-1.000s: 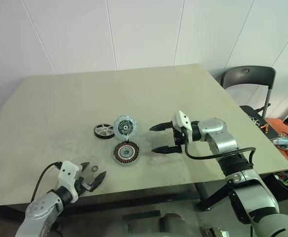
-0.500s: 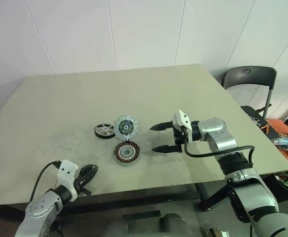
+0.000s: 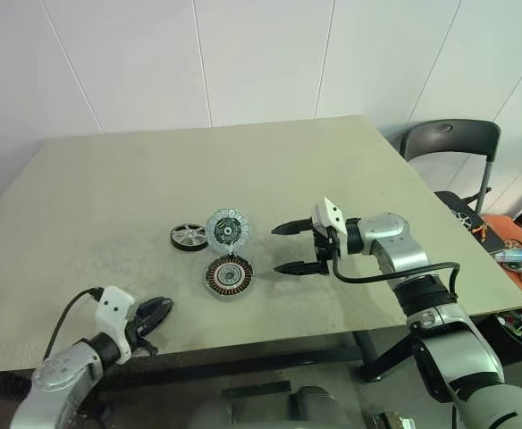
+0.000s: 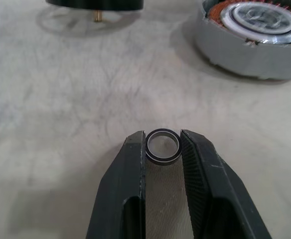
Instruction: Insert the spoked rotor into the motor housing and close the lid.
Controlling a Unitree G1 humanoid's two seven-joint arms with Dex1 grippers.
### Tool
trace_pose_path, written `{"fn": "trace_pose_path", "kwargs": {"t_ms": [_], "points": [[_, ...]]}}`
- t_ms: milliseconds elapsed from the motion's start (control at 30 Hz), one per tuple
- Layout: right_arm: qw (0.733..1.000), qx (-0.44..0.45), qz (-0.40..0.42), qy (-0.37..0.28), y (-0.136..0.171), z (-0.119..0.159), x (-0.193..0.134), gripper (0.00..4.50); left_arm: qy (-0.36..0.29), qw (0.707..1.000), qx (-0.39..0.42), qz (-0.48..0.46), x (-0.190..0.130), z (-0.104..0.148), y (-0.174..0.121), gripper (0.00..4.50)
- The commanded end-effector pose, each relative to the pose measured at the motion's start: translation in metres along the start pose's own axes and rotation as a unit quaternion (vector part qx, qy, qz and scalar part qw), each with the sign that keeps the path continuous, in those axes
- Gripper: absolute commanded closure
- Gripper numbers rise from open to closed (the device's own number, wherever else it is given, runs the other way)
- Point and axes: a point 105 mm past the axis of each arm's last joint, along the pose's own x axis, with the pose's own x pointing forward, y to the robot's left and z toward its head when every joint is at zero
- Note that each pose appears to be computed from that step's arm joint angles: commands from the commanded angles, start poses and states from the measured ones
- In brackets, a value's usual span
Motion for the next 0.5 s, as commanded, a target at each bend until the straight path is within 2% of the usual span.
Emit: {"fn": "trace_pose_path", "kwargs": {"t_ms": [33,133,300,500], "points": [[0.999,-0.03,-0.007,-0.013,-0.007,0.017,-0.002,0.0,-0.052,0.998,0.012,-0.041,-0.003,0.043,-0.008,3.82],[0.999,-0.031,-0.006,-0.013,-0.008,0.017,-0.002,0.0,-0.058,0.995,0.02,-0.078,0.0,0.061,-0.016,3.82],[0.999,-0.032,-0.003,-0.009,-0.007,0.016,-0.002,0.0,-0.049,0.98,0.0,-0.194,0.01,0.085,-0.044,3.82],[0.999,-0.035,-0.001,-0.012,-0.008,0.018,0.001,0.0,-0.024,0.968,0.012,-0.249,0.027,0.107,-0.038,3.82]]}}
